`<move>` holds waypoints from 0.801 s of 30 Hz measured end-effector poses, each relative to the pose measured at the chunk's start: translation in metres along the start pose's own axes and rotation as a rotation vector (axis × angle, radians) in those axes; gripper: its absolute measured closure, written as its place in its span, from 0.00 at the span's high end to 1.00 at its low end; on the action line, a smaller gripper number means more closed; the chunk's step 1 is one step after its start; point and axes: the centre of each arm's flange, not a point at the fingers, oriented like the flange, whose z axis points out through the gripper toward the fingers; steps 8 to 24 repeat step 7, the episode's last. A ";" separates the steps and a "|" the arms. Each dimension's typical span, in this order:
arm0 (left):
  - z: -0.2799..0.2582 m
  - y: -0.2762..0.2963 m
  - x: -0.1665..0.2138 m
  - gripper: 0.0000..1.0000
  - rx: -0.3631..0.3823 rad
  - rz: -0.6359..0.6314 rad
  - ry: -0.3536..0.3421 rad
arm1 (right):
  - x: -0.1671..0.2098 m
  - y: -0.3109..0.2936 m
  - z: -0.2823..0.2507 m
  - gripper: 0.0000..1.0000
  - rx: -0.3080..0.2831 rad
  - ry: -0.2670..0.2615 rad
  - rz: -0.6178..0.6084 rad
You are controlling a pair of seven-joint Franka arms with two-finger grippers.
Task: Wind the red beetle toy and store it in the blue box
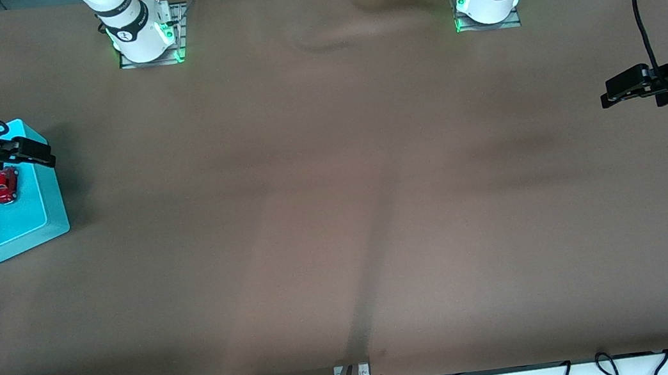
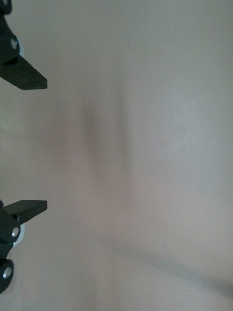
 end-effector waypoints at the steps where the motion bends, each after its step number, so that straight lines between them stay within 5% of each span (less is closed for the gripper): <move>1: 0.000 0.000 0.000 1.00 0.000 0.000 0.000 | 0.000 0.000 0.000 1.00 0.000 -0.001 -0.007; 24: 0.000 0.000 0.000 1.00 0.000 -0.001 0.000 | 0.001 0.000 0.003 1.00 0.000 -0.011 -0.035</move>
